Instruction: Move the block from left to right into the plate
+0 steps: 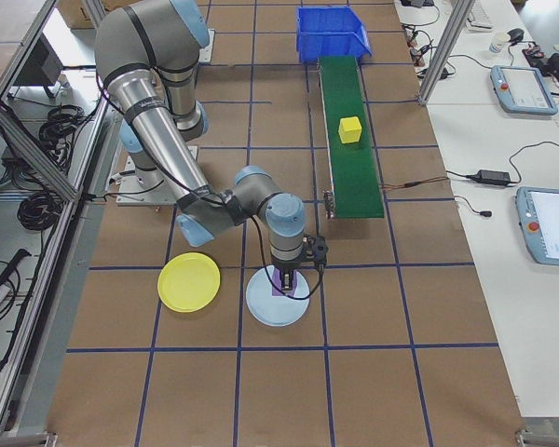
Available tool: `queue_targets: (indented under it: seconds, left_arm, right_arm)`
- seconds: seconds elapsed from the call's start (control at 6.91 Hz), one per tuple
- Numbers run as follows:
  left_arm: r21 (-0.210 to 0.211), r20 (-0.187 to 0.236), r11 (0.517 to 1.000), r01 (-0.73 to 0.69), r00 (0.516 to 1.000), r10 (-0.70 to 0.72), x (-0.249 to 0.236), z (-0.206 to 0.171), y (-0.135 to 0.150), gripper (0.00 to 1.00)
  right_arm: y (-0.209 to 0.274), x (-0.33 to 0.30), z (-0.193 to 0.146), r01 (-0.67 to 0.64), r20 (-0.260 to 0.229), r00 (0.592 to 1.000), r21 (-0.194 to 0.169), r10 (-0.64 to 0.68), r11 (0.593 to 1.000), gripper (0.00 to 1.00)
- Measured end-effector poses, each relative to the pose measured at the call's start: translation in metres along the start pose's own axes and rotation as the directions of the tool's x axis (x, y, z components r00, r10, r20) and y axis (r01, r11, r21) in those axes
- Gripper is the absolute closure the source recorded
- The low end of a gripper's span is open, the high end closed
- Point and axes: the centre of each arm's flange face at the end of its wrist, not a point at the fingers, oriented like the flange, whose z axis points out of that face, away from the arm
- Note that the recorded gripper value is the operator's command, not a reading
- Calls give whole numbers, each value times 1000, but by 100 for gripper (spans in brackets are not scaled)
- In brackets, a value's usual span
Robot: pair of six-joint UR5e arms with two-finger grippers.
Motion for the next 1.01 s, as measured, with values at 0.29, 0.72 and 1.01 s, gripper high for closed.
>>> queue_targets:
  seconds: [0.29, 0.72, 1.01]
  left_arm:
    - [-25, 1, 1000, -7, 1000, 7, 4, 14, 2, 0]
    - [-25, 3, 1000, -11, 1000, 11, 5, 16, 3, 0]
    - [-10, 47, 1000, -10, 999, 11, 1, 10, 1, 0]
  right_arm:
    - [8, 1, 13, -18, 19, 1000, -26, 19, 999, 0]
    - [-19, -25, -58, -39, -61, 997, 20, 40, 999, 0]
    - [-71, -81, -105, -38, -87, 995, 79, 44, 996, 0]
